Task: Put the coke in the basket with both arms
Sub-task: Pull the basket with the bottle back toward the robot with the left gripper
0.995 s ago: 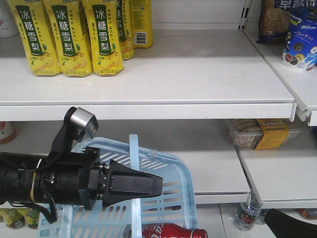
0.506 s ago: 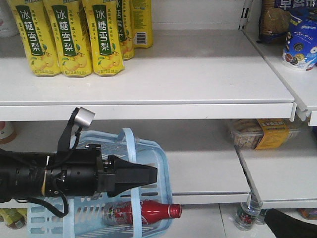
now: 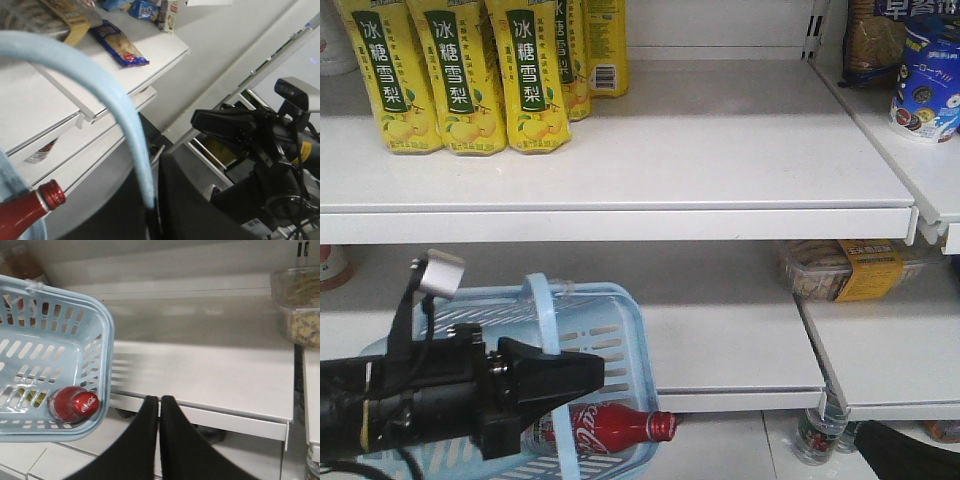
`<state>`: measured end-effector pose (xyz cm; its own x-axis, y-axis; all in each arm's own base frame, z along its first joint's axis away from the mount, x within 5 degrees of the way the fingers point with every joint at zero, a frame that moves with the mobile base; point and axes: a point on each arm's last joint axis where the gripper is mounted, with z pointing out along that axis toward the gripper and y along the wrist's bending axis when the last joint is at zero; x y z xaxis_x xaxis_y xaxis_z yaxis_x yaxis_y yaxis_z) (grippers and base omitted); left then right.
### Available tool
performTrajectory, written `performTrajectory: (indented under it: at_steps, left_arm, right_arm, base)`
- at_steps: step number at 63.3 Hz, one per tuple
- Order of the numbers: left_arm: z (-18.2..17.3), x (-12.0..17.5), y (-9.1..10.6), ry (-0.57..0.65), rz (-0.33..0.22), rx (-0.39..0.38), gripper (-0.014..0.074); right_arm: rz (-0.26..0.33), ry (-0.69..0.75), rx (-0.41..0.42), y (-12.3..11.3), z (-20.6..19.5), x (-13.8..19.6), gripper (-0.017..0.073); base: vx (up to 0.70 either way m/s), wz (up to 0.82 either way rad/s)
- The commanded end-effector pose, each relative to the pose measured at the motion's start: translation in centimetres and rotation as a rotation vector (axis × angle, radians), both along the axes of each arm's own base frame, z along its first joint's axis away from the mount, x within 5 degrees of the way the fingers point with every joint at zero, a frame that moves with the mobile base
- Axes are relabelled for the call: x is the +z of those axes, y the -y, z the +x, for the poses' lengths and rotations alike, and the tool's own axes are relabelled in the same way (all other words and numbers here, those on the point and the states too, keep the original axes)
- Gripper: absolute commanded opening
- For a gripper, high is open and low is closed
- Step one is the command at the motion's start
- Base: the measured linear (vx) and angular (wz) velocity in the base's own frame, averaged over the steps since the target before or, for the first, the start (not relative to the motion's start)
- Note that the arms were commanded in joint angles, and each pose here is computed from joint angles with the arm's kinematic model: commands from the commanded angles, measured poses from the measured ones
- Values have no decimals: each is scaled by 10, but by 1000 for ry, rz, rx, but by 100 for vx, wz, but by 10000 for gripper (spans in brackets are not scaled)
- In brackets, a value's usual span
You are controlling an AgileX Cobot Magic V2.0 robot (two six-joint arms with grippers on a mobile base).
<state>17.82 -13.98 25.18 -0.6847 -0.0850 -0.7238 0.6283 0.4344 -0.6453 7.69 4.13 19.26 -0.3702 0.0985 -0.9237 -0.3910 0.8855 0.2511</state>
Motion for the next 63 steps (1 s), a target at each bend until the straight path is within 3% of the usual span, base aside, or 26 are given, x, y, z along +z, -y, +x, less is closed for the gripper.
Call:
performTrajectory:
  at_steps: [1,14,32,40,48,63]
  left_arm:
    - [-6,8,-13,92,16,126,-6]
    - [-36,6,-37,193,-5,273,-6]
    - [-72,-3,-72,361,-78,509,-6]
    - [-81,-21,-89,318,-104,658,-6]
    - [-88,-43,-101,296,-53,744,-6]
    - [-95,-54,-104,393,107,717,-6]
  right_arm:
    - [-42,43,-8,1,3,8,-4]
    - [-42,43,-8,1,3,8,-4]
    - [-42,43,-8,1,3,8,-4]
    - [-42,43,-8,1,3,8,-4]
    - [-42,43,-8,1,3,8,-4]
    - [-42,43,-8,1,3,8,-4]
  base:
    - [0,0]
    - [0,0]
    - [0,0]
    - [0,0]
    - [0,0]
    - [0,0]
